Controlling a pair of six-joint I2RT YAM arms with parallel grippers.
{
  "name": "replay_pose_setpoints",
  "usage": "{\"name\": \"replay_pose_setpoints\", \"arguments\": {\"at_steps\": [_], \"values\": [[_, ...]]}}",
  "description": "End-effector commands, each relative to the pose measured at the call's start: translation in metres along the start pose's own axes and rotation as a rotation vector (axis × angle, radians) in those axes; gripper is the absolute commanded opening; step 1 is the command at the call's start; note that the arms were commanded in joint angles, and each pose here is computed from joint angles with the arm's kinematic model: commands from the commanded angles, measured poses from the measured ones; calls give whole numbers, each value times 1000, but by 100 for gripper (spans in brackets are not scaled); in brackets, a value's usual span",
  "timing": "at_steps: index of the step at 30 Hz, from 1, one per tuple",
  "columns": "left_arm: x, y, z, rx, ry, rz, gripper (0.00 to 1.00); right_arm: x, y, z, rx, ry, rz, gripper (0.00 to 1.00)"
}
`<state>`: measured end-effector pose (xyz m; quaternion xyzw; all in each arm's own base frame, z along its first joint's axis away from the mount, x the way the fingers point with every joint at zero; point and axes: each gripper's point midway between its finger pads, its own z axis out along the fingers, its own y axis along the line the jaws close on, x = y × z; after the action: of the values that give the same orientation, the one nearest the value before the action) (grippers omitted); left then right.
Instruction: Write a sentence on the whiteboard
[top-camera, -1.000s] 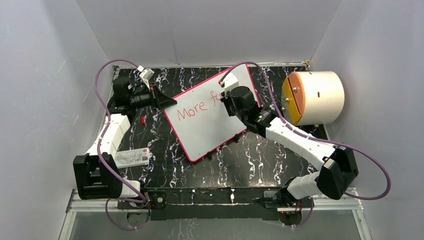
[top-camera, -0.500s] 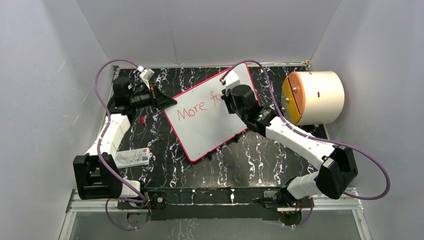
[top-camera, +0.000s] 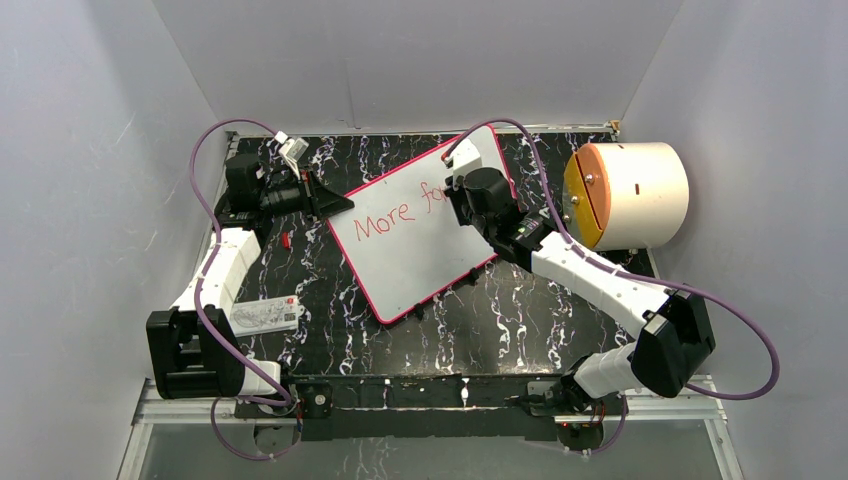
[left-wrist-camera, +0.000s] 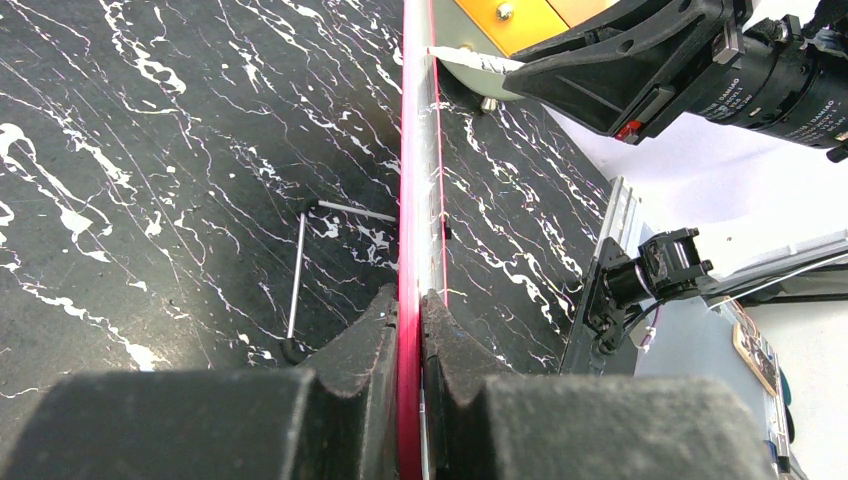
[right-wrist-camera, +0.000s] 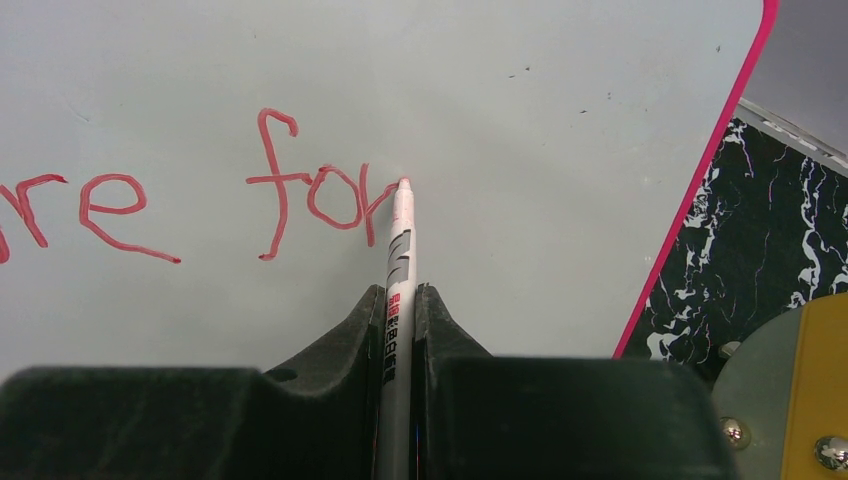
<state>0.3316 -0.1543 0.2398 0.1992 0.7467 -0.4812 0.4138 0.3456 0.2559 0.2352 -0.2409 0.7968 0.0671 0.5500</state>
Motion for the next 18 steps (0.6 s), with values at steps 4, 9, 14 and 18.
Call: {"name": "replay_pose_setpoints", "arguments": {"at_steps": [4,9,14,18], "values": [[44,12,9,-43,110,-99,0,-29,-15,-11,15,-88,27,0],[44,12,8,-45,109,-100,0,-35,-19,-18,-9,-112,35,0],[44,13,9,-46,110,-100,0,-31,-21,-17,-21,-105,38,0],[44,13,9,-46,110,-100,0,-30,-20,-15,-29,-101,37,0]]}}
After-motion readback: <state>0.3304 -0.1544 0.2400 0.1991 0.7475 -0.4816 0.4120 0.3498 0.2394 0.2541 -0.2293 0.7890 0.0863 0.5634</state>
